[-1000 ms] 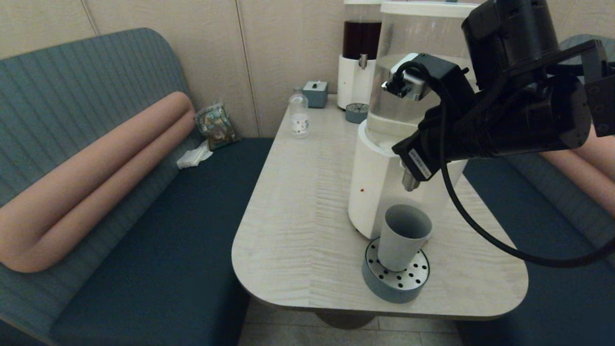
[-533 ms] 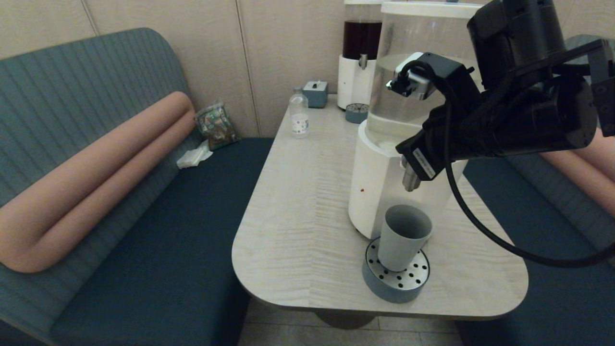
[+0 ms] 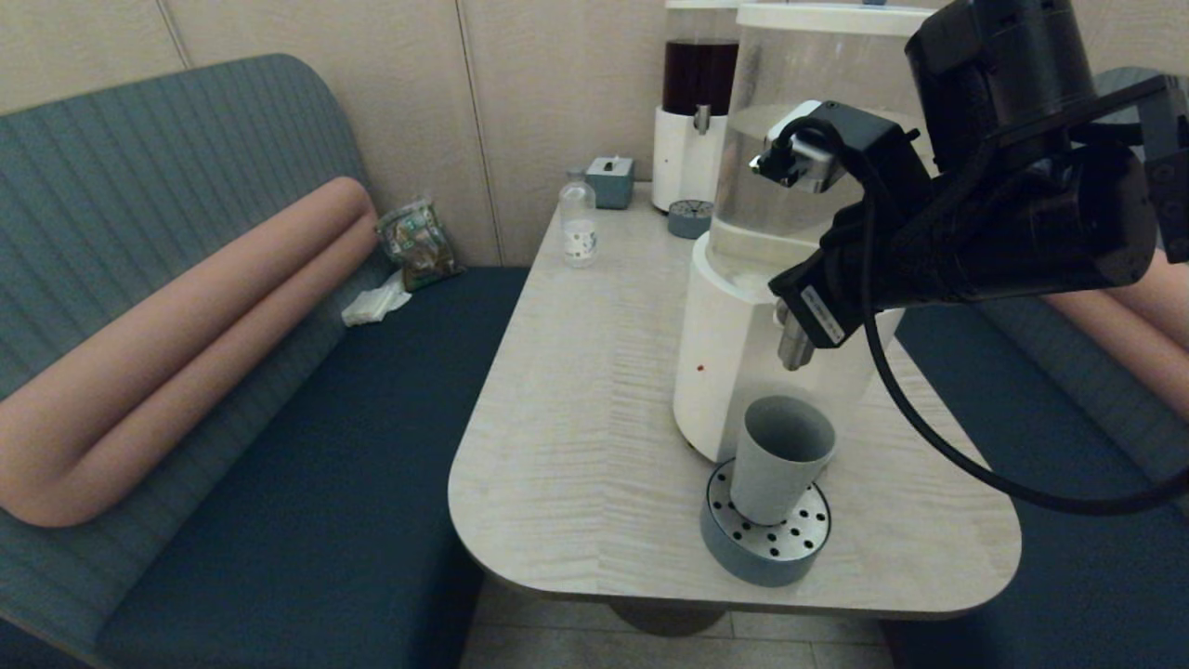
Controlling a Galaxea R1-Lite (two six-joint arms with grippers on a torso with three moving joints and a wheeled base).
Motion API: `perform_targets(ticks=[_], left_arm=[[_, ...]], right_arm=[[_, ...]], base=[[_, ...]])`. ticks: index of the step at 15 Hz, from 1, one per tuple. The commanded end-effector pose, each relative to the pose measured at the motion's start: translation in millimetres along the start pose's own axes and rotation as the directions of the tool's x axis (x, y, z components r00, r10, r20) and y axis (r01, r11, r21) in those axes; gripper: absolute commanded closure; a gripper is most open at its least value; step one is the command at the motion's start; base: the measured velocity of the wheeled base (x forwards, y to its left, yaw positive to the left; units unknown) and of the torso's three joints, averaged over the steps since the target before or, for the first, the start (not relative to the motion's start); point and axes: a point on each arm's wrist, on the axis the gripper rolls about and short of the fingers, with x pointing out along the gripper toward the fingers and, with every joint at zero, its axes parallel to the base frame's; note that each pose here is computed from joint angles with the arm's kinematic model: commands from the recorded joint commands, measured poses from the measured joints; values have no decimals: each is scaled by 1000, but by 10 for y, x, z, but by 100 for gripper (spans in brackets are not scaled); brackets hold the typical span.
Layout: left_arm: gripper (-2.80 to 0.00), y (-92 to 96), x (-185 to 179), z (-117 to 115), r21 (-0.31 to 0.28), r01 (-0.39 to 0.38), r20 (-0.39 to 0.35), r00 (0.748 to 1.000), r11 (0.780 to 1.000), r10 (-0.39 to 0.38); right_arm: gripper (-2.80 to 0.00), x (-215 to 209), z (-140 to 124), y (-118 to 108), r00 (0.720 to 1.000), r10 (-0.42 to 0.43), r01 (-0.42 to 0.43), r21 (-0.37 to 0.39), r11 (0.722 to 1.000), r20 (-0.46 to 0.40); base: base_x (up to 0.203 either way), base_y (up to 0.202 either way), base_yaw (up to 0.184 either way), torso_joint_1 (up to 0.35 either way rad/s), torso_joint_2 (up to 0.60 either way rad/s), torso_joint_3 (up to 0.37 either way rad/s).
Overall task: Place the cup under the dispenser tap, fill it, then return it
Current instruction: Turn off the faucet
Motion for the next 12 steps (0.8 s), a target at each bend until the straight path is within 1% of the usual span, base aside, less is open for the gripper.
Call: perform_targets(ticks=[1, 3, 4, 5, 6, 7, 10, 12], left_arm=[[0, 0, 1, -4, -1, -1, -1, 1000, 1000, 1], [0, 0, 1, -4, -1, -1, -1, 1000, 1000, 1], [0, 0, 1, -4, -1, -1, -1, 1000, 1000, 1], [0, 0, 1, -4, -1, -1, -2, 1000, 1000, 1], [0, 0, 1, -4, -1, -2, -2, 1000, 1000, 2], [0, 0, 1, -4, -1, -2, -1, 1000, 1000, 2], [0, 0, 1, -4, -1, -1, -1, 1000, 1000, 1], [0, 0, 2, -4, -1, -2, -3, 1000, 1000, 2]], right_arm=[[0, -10, -1, 9, 1000, 6, -6, -3, 1000, -2], [0, -76, 43, 43, 999, 30, -30, -9, 1000, 24], [0, -131, 59, 77, 997, 64, -63, -14, 998, 39], [0, -243, 80, 164, 989, 138, -137, -32, 990, 56], [0, -323, 102, 214, 983, 172, -170, -38, 985, 67], [0, -380, 135, 233, 980, 181, -178, -40, 983, 86], [0, -540, 166, 191, 976, 172, -169, -35, 985, 133], [0, -791, 148, 151, 970, 152, -149, -29, 988, 190]], base=[[0, 0, 0, 0, 0, 0], [0, 0, 0, 0, 0, 0], [0, 0, 0, 0, 0, 0], [0, 0, 0, 0, 0, 0], [0, 0, 0, 0, 0, 0], [0, 0, 0, 0, 0, 0], [0, 0, 0, 0, 0, 0], [0, 0, 0, 0, 0, 0]])
